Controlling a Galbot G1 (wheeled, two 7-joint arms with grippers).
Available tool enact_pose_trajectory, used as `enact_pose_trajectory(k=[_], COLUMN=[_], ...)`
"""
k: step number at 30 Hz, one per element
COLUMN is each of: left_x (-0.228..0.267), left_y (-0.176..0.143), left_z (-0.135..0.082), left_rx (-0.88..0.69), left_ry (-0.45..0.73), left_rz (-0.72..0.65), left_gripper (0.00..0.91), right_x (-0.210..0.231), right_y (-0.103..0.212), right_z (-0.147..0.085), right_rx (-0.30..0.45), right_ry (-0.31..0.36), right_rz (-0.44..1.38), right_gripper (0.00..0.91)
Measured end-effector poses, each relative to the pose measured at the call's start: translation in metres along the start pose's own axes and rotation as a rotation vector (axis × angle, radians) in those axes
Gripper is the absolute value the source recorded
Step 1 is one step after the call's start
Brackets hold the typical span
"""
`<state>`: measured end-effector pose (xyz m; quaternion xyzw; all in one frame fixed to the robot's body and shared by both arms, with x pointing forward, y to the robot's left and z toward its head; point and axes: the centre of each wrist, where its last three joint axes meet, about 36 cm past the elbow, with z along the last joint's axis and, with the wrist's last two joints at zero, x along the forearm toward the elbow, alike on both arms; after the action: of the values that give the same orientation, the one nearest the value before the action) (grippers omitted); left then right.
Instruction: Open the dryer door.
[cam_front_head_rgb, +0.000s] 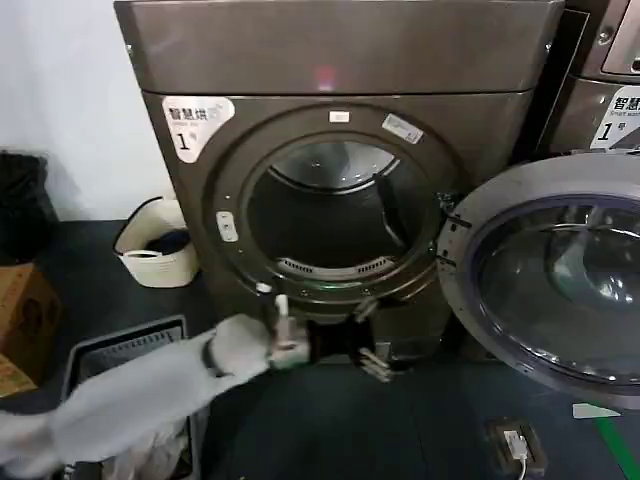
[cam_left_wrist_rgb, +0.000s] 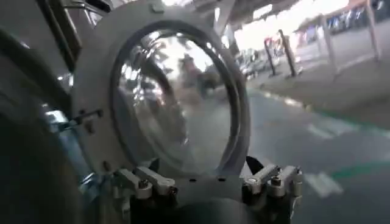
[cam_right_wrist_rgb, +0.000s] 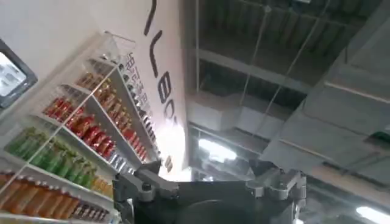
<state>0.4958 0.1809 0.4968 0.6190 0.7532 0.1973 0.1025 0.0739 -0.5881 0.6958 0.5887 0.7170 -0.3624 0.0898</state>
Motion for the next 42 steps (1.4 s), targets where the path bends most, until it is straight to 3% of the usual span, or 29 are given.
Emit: enact_pose_trajectory(k=[10, 22, 32, 42], left_x=[0.093, 0.212, 0.258, 0.295], left_y=[-0.013, -0.027, -0.011, -0.007], left_z=[-0.005, -0.001, -0.019, -0.009], left_rx=[-0.09, -0.088, -0.06, -0.026], left_ry=[0.233, 0.635, 0.914, 1.028], left_rz=[-0.004, -0.032, -0.028, -0.035], left_gripper=[0.907, 0.907, 0.907, 0.907], right_x=[-0.001, -0.006, -0.009, -0.009], right_y=[0.0, -0.014, -0.017, -0.016], right_z=[0.002, 0.002, 0.008, 0.009], right_rx=[0.0, 0.022, 0.026, 0.018], right_ry=[0.006, -0.002, -0.004, -0.003], right_rz=[0.012, 0.058, 0.071, 0.073], right_gripper=[0.907, 0.907, 0.907, 0.907])
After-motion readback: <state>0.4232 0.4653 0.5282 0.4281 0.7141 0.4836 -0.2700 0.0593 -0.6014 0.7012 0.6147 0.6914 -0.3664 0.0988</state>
